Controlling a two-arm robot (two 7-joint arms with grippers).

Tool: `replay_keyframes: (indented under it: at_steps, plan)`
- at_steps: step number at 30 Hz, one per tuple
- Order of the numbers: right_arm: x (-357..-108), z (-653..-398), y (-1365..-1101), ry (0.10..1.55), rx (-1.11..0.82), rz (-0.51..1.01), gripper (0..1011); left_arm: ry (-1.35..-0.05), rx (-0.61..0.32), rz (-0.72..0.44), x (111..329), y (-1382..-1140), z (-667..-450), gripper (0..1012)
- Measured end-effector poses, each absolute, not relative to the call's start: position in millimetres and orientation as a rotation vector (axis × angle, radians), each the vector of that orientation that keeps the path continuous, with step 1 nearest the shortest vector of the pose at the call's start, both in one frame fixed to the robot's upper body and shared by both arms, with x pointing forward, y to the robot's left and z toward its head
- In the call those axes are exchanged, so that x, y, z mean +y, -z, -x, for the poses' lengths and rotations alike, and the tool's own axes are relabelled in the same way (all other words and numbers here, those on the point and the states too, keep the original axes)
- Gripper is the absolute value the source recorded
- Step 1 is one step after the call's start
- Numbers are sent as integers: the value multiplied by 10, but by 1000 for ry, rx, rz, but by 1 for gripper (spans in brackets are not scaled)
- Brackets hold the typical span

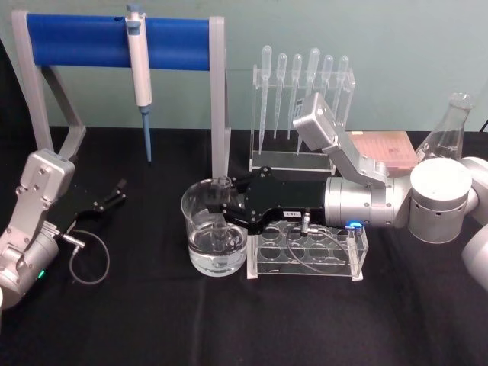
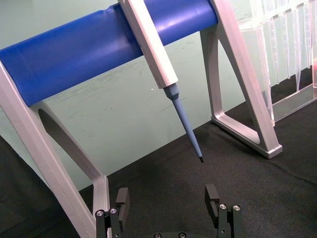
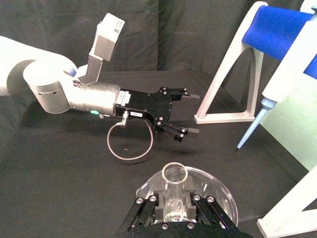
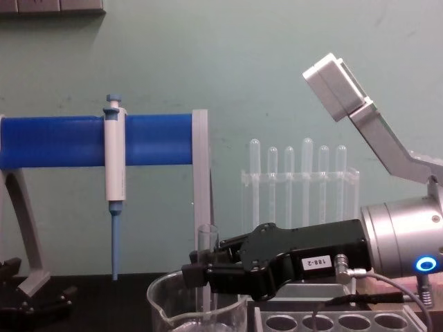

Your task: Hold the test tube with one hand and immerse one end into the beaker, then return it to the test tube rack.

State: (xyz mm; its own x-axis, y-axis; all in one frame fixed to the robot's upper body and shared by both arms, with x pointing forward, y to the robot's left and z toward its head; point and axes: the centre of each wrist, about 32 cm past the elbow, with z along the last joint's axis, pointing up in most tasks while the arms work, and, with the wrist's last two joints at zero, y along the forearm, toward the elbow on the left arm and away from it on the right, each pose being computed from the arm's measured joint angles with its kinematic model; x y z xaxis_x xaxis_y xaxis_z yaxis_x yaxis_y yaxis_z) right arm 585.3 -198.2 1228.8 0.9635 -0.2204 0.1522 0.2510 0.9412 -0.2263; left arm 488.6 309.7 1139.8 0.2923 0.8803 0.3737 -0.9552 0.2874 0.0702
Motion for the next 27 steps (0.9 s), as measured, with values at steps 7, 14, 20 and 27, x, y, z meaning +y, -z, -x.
replay_keyframes:
  at_steps: [7,14,20,27]
  plan:
    - [-1982,-5853,-12288,241,-126,247,239,-1248,-285,-304,3097,-11398,-4886,1000]
    - [-1982,-5853,-12288,241,-126,247,239,-1248,-285,-304,3097,-11398,-4886,1000]
    - [-1982,-5853,-12288,241,-126,247,239,-1248,-285,-305,3097,-11398,-4886,1000]
    - [-1982,-5853,-12288,241,-126,247,239,-1248,-285,-304,3097,-11398,-4886,1000]
